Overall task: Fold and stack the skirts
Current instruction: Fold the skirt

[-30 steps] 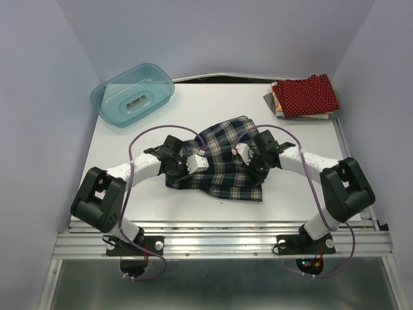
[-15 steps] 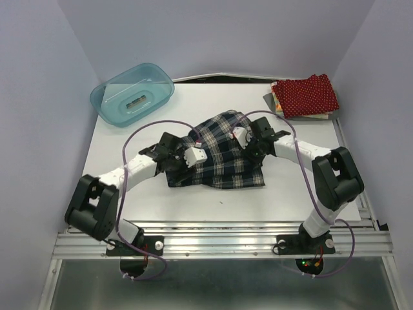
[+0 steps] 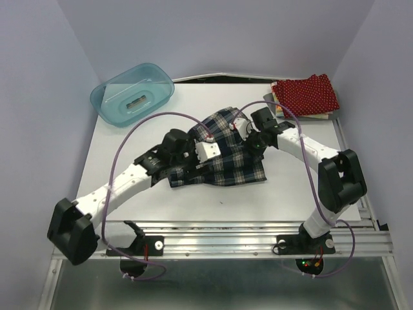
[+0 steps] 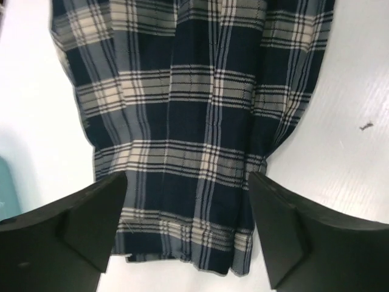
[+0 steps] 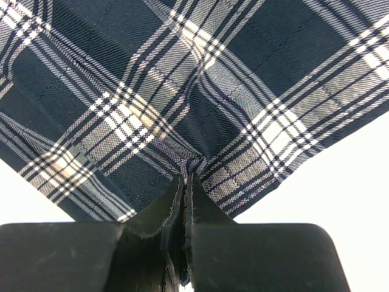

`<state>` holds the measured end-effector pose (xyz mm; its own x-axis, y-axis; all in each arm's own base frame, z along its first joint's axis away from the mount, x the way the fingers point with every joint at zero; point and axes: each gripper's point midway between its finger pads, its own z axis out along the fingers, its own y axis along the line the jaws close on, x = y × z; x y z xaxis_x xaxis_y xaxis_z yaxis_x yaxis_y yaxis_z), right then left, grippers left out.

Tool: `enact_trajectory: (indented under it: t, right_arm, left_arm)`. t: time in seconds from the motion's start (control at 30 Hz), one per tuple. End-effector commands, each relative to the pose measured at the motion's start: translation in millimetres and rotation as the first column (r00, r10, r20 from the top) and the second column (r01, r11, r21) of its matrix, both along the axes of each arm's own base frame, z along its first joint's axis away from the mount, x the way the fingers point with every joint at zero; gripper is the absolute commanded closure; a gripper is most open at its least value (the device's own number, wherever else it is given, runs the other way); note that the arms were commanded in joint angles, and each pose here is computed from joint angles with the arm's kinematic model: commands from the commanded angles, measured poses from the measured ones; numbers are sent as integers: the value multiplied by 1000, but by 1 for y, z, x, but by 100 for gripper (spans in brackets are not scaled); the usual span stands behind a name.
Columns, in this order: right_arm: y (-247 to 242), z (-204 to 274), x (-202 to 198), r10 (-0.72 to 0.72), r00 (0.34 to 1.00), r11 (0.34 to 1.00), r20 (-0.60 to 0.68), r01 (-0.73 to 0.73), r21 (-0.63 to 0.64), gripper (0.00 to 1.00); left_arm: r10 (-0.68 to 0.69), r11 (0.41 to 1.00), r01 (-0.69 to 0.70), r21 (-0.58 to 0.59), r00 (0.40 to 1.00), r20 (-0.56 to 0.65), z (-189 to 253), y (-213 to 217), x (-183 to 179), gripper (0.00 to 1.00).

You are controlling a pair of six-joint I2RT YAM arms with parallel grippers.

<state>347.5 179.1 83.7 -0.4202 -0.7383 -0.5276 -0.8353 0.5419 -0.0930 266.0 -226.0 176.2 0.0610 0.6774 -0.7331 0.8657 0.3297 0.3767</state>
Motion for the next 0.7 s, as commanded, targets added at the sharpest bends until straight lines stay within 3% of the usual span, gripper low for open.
enact_trajectory:
  t: [0.0, 0.23, 0.43, 0.67]
  right_arm:
    - [3, 18, -3, 4, 1000, 999, 9, -4, 34, 99]
    - [5, 18, -5, 1, 1000, 999, -3, -1, 48, 99]
    - [4, 25, -9, 7, 1000, 999, -5, -7, 51, 99]
    - [3, 54, -18, 18, 1000, 998, -8, -17, 66, 99]
  left_arm:
    - [172, 985, -172, -17, 985, 7, -15, -7, 25, 1]
    - [110, 991, -110, 73, 994, 2, -66, -35, 13, 1]
    - [183, 943, -183, 279, 983, 25, -129, -15, 19, 1]
    - [264, 906, -245, 345, 965, -6, -158, 0, 15, 1]
